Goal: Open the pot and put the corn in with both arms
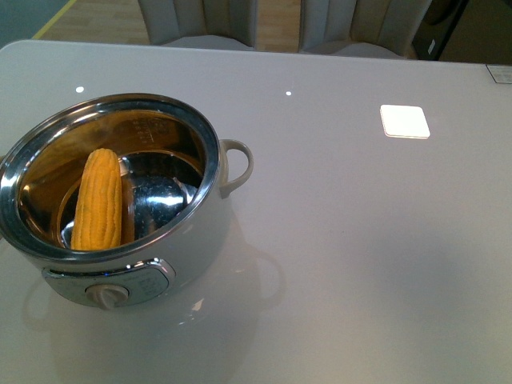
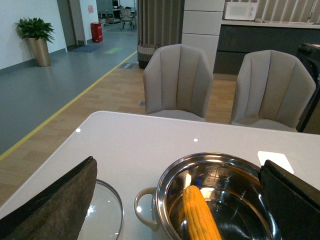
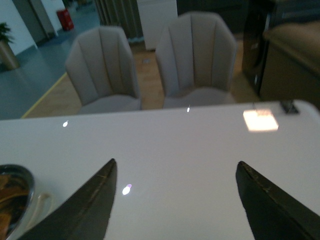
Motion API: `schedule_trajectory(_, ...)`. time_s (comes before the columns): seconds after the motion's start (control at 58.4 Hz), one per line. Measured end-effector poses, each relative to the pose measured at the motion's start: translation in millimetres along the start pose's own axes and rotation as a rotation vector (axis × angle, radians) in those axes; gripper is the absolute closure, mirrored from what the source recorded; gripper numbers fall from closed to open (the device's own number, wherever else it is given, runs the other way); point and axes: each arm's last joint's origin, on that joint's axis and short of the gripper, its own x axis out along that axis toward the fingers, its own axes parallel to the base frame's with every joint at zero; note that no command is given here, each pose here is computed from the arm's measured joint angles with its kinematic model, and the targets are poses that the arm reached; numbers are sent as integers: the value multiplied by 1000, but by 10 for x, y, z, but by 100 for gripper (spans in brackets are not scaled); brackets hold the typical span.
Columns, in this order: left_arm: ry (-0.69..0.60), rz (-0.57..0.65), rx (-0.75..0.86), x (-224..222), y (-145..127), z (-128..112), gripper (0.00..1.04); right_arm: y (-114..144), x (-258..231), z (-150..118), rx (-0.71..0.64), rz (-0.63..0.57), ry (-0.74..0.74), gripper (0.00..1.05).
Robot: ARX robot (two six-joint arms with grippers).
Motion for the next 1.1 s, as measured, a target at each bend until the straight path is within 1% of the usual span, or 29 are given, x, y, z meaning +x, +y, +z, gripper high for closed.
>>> schedule_trajectory(0.137, 0, -1, 0, 0, 0, 0, 7, -74, -57, -80, -63, 0, -17, 68)
schedule_trajectory(0.206, 0, 0, 0, 0, 0, 0, 7, -102, -76, -132, -74, -1, -9, 78)
schedule_trajectory(0.291, 0, 0, 0, 0, 0, 0, 7, -135, -106, -174, -81, -2, -10, 94)
schedule_trajectory(0.308, 0, 0, 0, 0, 0, 0, 7, -142, -110, -178, -82, -4, -11, 96)
schedule_trajectory(0.326, 0, 0, 0, 0, 0, 0, 7, -163, -119, -184, -85, 25, -10, 101)
schedule_trajectory(0.343, 0, 0, 0, 0, 0, 0, 7, -185, -124, -189, -92, 27, -10, 103)
schedule_trajectory(0.411, 0, 0, 0, 0, 0, 0, 7, -254, -154, -219, -92, -11, -15, 103)
schedule_trajectory(0.72, 0, 0, 0, 0, 0, 0, 7, -264, -216, -296, -92, -8, -15, 103)
schedule_trajectory(0.891, 0, 0, 0, 0, 0, 0, 7, -264, -249, -293, -92, -6, -48, 103)
schedule_trajectory(0.994, 0, 0, 0, 0, 0, 0, 7, -264, -274, -298, -92, -6, -46, 103)
schedule_trajectory(1.062, 0, 0, 0, 0, 0, 0, 7, -268, -337, -345, -92, -7, -12, 103)
schedule_trajectory(1.096, 0, 0, 0, 0, 0, 0, 7, -268, -358, -341, -92, -8, -23, 103)
